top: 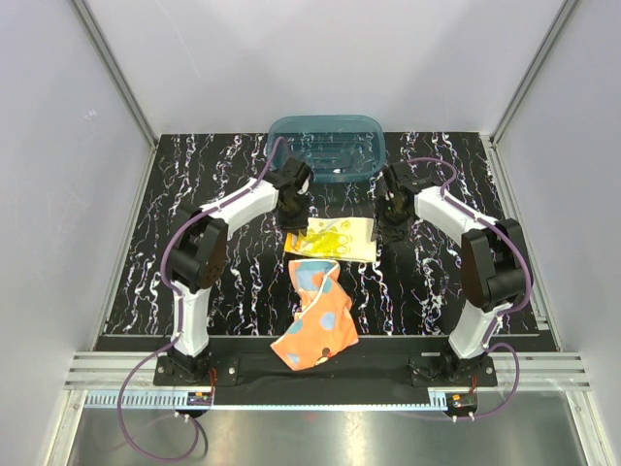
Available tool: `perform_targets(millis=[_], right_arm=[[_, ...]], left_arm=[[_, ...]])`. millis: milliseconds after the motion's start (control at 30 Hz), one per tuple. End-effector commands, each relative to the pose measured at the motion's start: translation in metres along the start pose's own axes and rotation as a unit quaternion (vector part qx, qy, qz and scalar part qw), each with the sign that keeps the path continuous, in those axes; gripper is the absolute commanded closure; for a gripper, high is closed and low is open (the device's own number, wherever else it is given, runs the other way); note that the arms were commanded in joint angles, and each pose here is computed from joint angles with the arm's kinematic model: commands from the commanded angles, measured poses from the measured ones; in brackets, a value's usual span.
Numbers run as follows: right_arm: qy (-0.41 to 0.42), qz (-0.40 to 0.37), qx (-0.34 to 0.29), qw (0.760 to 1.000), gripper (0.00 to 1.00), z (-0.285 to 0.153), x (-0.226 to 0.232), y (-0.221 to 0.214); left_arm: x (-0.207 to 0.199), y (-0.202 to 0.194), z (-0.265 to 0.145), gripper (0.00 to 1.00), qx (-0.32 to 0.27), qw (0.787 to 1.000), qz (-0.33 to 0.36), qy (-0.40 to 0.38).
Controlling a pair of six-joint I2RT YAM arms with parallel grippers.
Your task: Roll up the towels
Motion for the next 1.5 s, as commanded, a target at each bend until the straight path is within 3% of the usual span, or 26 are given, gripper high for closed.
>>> perform_targets(millis=[0, 67, 133, 200, 267, 900, 1133, 1233, 1367, 1467], right_arm=[[0.004, -0.003, -0.016, 1.000, 0.54, -0.001, -0.002, 0.005], [0.005, -0.003, -0.015, 1.000, 0.54, -0.002, -0.002, 0.004], [0.005, -0.003, -0.015, 1.000, 0.55, -0.002, -0.003, 0.004], [0.005, -0.002, -0.013, 1.000, 0.55, -0.001, -0.003, 0.003], [0.006, -0.002, -0.012, 1.000, 0.55, -0.001, -0.003, 0.001], [0.009, -0.004, -0.013, 1.000, 0.56, -0.006, -0.003, -0.001], [0.014, -0.008, -0.020, 1.000, 0.55, -0.013, 0.001, 0.006], [0.033, -0.013, -0.031, 0.999, 0.56, -0.022, 0.006, 0.014], [0.076, -0.024, -0.038, 0.996, 0.58, -0.038, 0.020, 0.032], [0.120, -0.035, -0.038, 0.991, 0.59, -0.052, 0.032, 0.046]], left_arm=[[-0.002, 0.001, 0.002, 0.69, -0.001, 1.000, 0.001, -0.009], [-0.002, 0.001, 0.002, 0.72, -0.002, 1.000, 0.001, -0.009], [-0.003, 0.001, 0.001, 0.80, -0.003, 1.000, 0.002, -0.011], [-0.002, 0.001, 0.000, 0.95, -0.005, 1.000, 0.002, -0.013], [-0.002, 0.001, -0.003, 1.00, -0.010, 1.000, 0.001, -0.012], [0.015, 0.005, -0.036, 1.00, -0.129, 0.990, -0.028, 0.048], [0.026, -0.001, -0.022, 1.00, -0.112, 0.989, -0.030, 0.093], [0.030, -0.004, -0.013, 0.92, -0.101, 0.989, -0.025, 0.108], [0.032, 0.004, -0.007, 0.67, -0.093, 0.988, 0.015, 0.126], [0.027, 0.014, -0.031, 0.47, -0.118, 0.986, 0.001, 0.119]])
Point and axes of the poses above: each gripper's point midway between its finger pads, its own z axis out along the fingers, its own x axis along the line the jaws close on, y = z × x, the point moved 9 cm from there along -z, back along the fingers, and after that the axes turned 9 degrees about -z, right-handed, at the moved point
